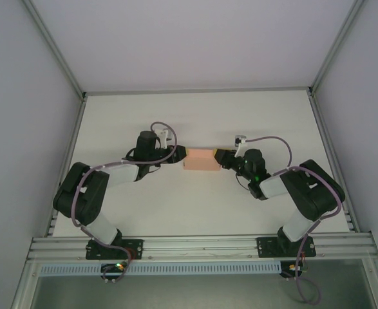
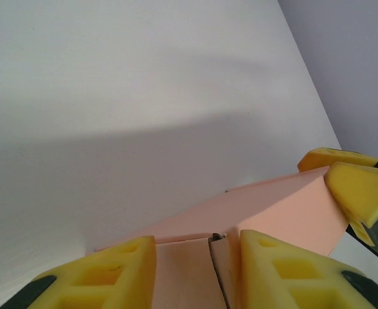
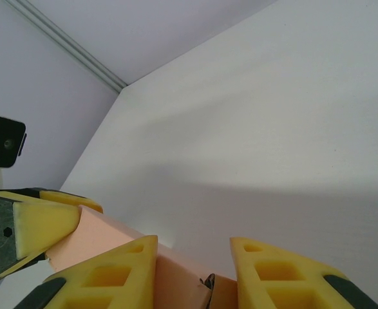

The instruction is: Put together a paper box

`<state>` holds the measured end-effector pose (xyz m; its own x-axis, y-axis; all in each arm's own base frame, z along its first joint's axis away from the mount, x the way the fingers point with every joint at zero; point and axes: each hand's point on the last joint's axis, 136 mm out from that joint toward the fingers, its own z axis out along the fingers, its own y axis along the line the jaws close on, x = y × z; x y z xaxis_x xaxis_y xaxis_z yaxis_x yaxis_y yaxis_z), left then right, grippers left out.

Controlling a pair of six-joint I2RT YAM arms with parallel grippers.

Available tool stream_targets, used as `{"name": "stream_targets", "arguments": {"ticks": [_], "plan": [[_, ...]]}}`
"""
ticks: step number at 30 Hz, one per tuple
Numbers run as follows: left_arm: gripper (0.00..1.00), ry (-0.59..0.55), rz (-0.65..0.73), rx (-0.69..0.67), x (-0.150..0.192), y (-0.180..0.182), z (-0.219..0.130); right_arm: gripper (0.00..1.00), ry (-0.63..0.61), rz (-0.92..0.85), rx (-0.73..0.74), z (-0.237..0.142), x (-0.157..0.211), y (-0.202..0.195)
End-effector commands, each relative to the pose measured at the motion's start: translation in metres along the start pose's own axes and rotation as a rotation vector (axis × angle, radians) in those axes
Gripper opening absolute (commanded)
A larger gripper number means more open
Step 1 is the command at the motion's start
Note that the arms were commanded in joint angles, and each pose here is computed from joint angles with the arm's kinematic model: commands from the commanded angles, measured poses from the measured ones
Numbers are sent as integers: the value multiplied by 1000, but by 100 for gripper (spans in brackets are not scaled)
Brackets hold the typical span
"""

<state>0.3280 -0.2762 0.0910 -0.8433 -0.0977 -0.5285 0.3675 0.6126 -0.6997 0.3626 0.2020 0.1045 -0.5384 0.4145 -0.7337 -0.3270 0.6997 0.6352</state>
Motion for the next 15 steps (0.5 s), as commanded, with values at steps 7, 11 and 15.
{"name": "stream_targets", "arguments": {"ticks": [7,11,15], "plan": [[50,430,-132,-444,109,74,-32,31,391,23,132,-16,75,-22],[56,346,-53,-418,56,47,-20,51,391,-26,137,-10,46,-3],[68,295,39,-346,22,16,-11,70,359,-65,130,-7,16,15]]}}
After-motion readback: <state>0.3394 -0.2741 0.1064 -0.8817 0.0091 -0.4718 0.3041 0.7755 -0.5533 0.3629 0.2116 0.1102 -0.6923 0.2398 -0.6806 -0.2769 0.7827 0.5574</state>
